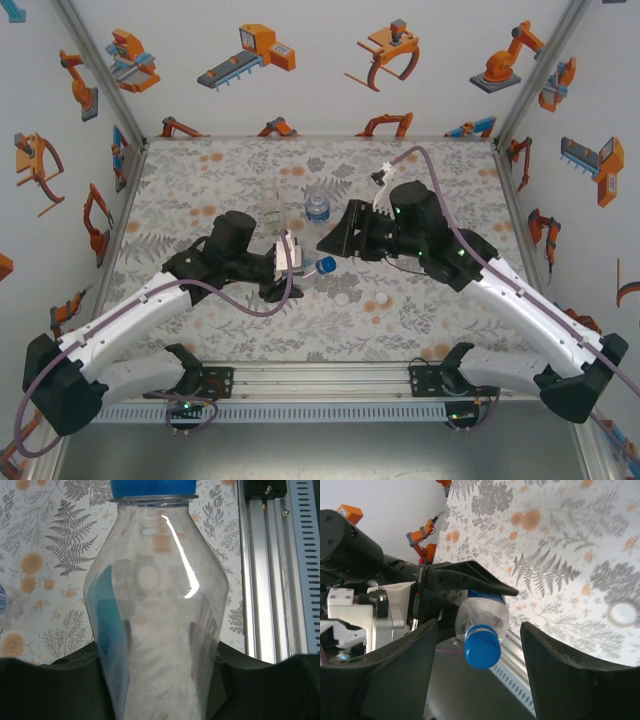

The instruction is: Screw on the bottle caps

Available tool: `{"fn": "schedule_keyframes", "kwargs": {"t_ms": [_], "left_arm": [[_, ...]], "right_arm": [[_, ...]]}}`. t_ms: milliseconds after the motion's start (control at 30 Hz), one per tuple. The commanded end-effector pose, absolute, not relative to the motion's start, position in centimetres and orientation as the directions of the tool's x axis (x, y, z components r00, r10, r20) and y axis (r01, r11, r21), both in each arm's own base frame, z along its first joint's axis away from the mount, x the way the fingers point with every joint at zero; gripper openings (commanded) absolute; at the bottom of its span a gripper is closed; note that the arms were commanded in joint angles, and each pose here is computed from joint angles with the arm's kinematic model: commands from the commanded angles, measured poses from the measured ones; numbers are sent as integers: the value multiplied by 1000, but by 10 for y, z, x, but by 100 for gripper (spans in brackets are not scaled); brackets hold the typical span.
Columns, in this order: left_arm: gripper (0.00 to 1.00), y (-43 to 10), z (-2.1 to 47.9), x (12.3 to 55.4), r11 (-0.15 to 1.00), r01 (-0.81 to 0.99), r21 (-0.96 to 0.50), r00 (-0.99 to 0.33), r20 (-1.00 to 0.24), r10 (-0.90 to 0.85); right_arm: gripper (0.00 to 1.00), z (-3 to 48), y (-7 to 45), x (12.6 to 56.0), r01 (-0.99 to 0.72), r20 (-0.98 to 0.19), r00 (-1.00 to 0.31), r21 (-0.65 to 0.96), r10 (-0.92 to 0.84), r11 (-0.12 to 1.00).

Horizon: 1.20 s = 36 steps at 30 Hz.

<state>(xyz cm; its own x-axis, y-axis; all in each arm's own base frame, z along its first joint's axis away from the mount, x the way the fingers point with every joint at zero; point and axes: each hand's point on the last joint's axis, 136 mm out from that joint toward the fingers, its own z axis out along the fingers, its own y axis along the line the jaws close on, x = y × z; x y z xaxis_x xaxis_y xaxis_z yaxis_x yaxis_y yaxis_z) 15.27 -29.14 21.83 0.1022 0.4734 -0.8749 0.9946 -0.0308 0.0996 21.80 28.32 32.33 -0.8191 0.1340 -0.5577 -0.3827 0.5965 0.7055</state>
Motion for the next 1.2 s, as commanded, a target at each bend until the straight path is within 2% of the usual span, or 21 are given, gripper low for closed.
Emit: {"fn": "schedule_keyframes", "kwargs": {"t_ms": [0,67,133,267,367,567,700,1167], "left_arm": [[0,-294,241,145,-72,987,142,159,-899,409],[0,-294,242,143,-75,987,140,158,-900,406],[0,-293,244,142,-78,987,140,160,-902,401],[0,-292,246,137,-89,987,132,157,-905,394],[0,-291,247,134,-98,987,127,156,-908,390],[0,-291,252,130,-115,986,120,155,-914,375],[0,-291,254,128,-125,986,109,148,-915,375],[0,-290,257,123,-136,986,100,144,-918,369]], "right_arm": [[62,339,278,209,-597,-720,-692,536,-45,597],[61,344,279,205,-693,-782,-610,447,-130,566],[59,352,284,195,-803,-844,-493,347,-213,485],[59,368,293,157,-977,-934,-161,104,-319,188],[59,374,294,138,-999,-939,-15,2,-342,37],[58,364,292,115,-970,-920,230,-187,-319,-158],[57,365,294,120,-963,-915,265,-232,-306,-140],[46,357,306,122,-966,-919,242,-197,-312,-167]]}}
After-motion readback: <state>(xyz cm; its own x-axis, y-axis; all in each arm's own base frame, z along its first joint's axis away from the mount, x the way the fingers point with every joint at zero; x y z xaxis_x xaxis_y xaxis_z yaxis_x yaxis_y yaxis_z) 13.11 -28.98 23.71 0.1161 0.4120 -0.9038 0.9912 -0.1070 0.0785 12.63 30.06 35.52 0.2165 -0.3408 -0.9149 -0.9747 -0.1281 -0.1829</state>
